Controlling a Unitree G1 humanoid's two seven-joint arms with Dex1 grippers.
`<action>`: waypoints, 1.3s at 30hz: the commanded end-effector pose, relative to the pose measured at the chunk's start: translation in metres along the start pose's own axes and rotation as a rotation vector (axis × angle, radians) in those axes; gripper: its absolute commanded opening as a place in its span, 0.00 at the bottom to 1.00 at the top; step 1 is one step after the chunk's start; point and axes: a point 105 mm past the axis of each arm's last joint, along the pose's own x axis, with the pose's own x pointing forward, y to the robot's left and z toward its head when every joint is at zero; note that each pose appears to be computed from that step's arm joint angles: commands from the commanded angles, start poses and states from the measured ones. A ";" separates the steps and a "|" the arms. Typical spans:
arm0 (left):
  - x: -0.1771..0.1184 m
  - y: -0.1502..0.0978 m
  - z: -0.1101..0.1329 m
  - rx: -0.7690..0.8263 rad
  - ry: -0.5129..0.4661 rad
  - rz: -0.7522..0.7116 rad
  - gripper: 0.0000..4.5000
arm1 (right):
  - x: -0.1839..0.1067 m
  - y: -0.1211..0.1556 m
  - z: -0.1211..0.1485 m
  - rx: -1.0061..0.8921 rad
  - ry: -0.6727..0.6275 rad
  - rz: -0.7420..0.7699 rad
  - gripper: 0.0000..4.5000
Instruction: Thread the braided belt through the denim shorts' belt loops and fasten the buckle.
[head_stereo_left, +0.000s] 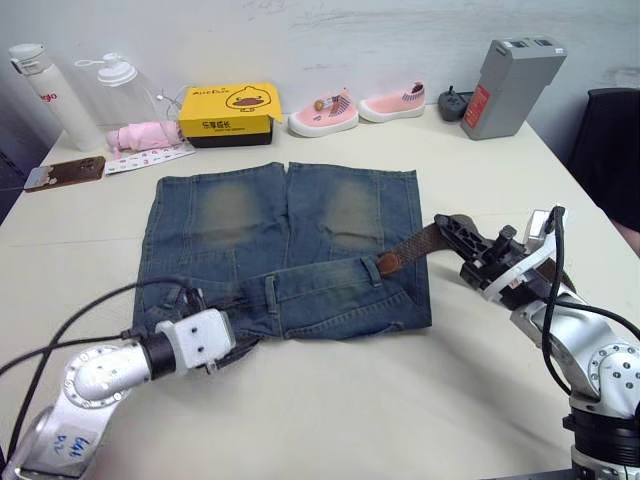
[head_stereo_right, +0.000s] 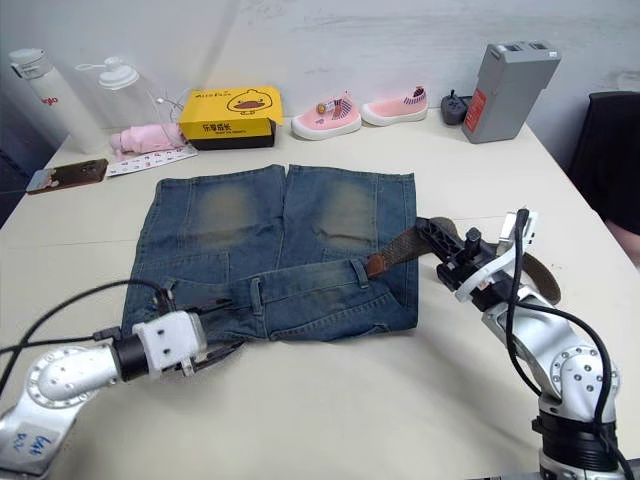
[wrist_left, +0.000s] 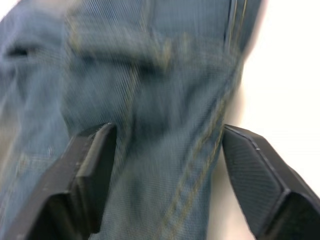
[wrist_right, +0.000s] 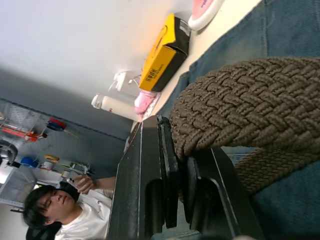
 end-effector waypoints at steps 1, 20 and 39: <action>-0.012 -0.003 0.046 -0.163 -0.197 -0.167 0.75 | 0.004 0.006 0.002 -0.026 -0.006 0.013 0.00; 0.043 0.010 0.038 -0.350 -0.335 -0.159 0.75 | 0.019 -0.027 -0.020 -0.058 0.051 -0.117 0.00; 0.047 0.009 0.042 -0.327 -0.345 -0.167 0.75 | 0.011 -0.085 -0.027 -0.093 0.062 -0.429 0.00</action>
